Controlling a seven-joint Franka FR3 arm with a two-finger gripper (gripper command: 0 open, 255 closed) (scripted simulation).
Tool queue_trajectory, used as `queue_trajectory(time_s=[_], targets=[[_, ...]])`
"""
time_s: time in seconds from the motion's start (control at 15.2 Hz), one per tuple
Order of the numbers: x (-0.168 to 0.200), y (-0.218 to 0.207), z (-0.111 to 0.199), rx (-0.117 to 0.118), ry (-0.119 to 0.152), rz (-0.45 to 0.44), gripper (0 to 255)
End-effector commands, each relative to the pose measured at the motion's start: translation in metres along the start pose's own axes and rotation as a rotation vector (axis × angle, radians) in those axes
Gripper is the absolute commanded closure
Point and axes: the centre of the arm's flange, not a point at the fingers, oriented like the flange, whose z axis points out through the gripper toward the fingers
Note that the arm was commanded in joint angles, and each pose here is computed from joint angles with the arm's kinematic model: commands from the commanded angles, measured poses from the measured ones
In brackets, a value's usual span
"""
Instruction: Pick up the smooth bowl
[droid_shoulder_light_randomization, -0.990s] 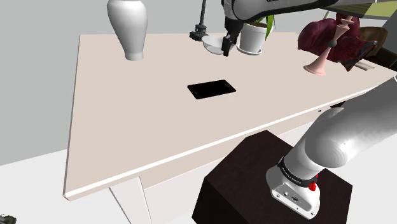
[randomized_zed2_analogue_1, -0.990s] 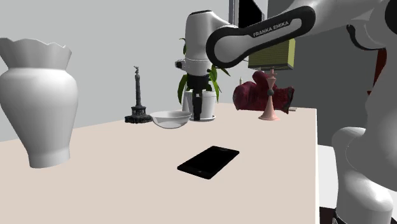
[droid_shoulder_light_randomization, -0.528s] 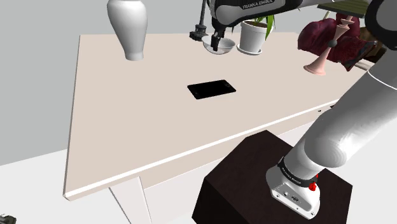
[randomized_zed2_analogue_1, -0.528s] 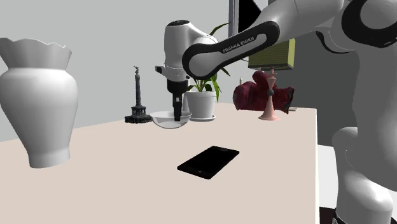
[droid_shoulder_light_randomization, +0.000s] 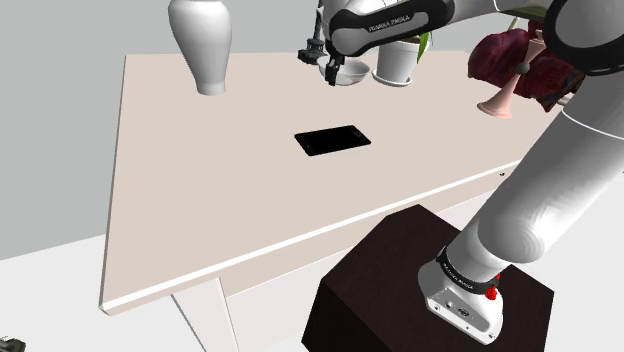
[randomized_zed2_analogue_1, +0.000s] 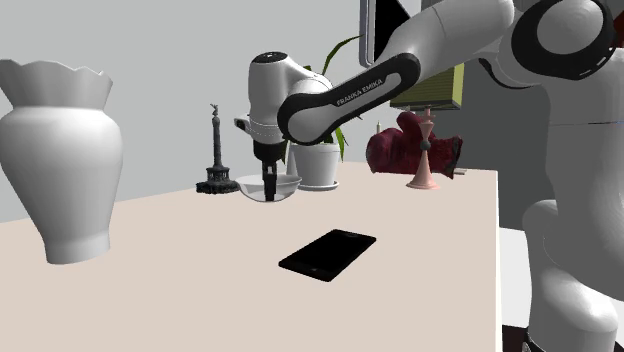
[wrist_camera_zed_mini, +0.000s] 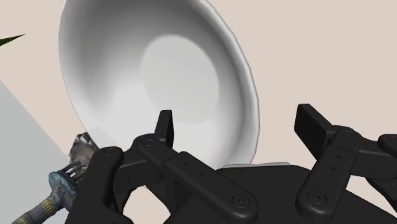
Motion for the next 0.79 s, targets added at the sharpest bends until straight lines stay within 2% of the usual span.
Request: queue_trajectory(time_s=[0.0,0.13,0.2,0.73], targets=[[0.0002,-0.0058,0.0093,0.000,0.001,0.000,0],[0.0002,-0.0073,0.0119,0.000,0.001,0.000,0],[0.0004,-0.0068,0.0121,0.000,0.001,0.000,255],[0.0003,-0.0062,0.0119,0.000,0.001,0.000,255]])
